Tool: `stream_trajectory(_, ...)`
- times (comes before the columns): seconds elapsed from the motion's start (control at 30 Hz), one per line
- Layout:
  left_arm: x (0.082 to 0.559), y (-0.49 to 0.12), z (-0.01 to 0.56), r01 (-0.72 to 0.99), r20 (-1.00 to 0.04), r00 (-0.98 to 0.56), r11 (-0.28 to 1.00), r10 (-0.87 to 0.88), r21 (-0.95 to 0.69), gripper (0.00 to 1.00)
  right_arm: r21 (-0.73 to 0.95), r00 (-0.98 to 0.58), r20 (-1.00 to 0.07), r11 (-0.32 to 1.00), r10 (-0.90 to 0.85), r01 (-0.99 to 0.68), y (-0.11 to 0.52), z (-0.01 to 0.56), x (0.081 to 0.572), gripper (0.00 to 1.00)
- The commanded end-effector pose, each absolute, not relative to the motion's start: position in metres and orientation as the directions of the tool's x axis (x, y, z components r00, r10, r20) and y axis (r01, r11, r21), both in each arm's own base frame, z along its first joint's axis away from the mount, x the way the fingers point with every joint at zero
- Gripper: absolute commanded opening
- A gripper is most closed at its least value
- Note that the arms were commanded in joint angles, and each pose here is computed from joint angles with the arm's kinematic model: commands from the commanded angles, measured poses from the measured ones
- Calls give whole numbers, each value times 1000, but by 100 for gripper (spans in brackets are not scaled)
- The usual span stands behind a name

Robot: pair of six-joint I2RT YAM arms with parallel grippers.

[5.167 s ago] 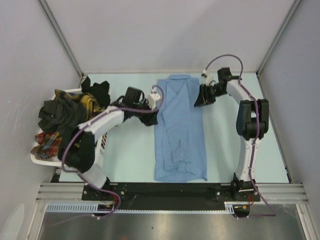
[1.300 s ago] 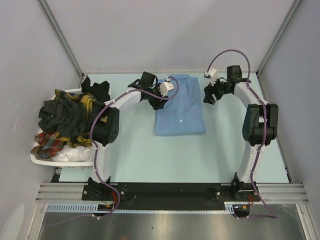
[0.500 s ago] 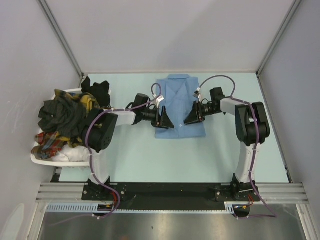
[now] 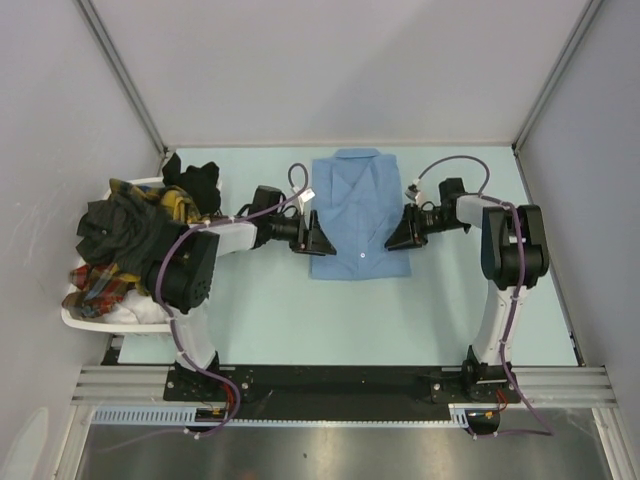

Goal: Fold and stack the long sleeve shirts
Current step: Fold the shirt

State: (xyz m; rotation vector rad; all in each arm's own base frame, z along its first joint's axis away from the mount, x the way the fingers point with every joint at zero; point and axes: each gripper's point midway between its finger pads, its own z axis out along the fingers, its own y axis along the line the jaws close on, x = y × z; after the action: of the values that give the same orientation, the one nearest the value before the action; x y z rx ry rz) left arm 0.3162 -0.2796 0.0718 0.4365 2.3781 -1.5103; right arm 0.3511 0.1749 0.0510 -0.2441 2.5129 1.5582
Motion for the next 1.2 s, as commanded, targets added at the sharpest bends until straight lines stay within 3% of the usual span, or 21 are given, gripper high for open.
stream_trajectory(0.0,312,-312,136,587,-573,-808,261,135,-766,74,841,-904,-419,339,-87,-422,203,135,354,35)
stream_trajectory(0.03,313,-318,139,561,-550,-827,259,120,-787,73,828,-885,-458,323,-86,-459,211,141,359,36)
stream_trajectory(0.17,344,-340,137,548,-556,-829,286,58,-786,72,866,-913,-401,291,-77,-406,235,130,367,35)
stream_trajectory(0.3,377,-349,96,470,-494,-869,357,28,-807,66,872,-926,-374,323,-48,-369,242,93,394,32)
stream_trajectory(0.43,399,-343,67,444,-481,-876,426,22,-788,65,872,-941,-339,376,2,-314,231,54,424,31)
stream_trajectory(0.57,392,-311,34,351,-401,-916,536,25,-768,64,861,-941,-333,424,58,-279,198,49,441,31)
stream_trajectory(0.73,378,-303,53,403,-435,-900,468,44,-787,67,850,-938,-342,441,51,-286,171,71,433,33)
stream_trajectory(0.9,369,-306,100,602,-601,-788,370,134,-707,68,838,-922,-384,435,41,-329,151,105,420,35)
stream_trajectory(0.97,367,-305,110,626,-621,-770,363,146,-690,68,827,-912,-408,439,42,-350,145,116,419,34)
stream_trajectory(1.17,341,-311,125,586,-571,-807,328,151,-741,70,850,-921,-388,395,19,-350,161,131,397,35)
